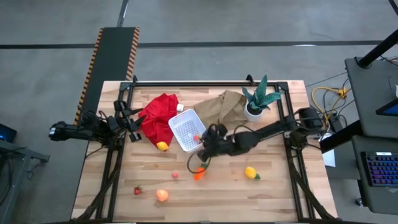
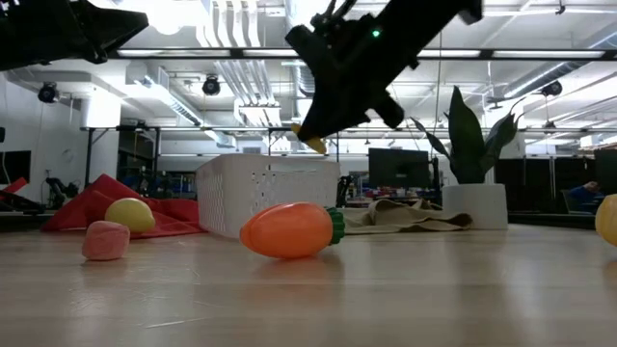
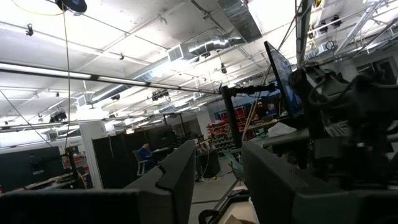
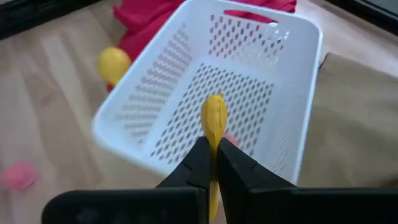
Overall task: Pick and placing Produce into tupperware
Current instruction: Put the toy banana into the white bin, then put the toy pineapple into the white bin
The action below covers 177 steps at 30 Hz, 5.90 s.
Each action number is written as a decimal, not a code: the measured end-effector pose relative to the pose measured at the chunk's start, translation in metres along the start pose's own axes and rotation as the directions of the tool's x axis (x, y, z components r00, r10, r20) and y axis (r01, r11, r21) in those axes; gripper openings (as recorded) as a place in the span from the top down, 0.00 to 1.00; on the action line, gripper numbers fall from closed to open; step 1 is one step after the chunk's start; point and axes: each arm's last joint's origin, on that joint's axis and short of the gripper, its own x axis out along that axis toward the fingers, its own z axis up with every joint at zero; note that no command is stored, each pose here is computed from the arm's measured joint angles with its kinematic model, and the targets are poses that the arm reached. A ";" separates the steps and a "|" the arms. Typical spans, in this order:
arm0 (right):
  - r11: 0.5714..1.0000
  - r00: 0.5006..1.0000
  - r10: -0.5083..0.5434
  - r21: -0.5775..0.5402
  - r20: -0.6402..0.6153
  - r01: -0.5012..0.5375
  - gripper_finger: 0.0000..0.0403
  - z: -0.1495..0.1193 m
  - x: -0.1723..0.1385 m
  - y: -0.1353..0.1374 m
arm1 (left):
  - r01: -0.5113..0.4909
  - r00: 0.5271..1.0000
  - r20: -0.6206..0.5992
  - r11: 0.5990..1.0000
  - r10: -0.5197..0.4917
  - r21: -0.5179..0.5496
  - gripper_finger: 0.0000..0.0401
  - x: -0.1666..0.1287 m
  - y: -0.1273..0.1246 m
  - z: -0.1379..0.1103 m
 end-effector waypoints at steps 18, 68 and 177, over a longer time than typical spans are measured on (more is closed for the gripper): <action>1.000 0.996 0.017 -0.014 -0.088 -0.019 0.94 0.005 0.028 -0.022 | 0.001 1.000 -0.002 1.000 -0.001 0.001 0.70 0.000 0.000 0.000; 0.990 0.735 -0.140 -0.089 -0.663 0.108 0.18 -0.099 -0.171 0.011 | 0.009 1.000 -0.016 1.000 -0.009 0.000 0.70 0.000 -0.002 -0.004; 0.973 0.971 -0.141 -0.153 0.192 0.172 0.56 -0.011 -0.005 0.010 | 0.009 1.000 -0.016 1.000 -0.008 0.006 0.70 0.000 -0.002 -0.004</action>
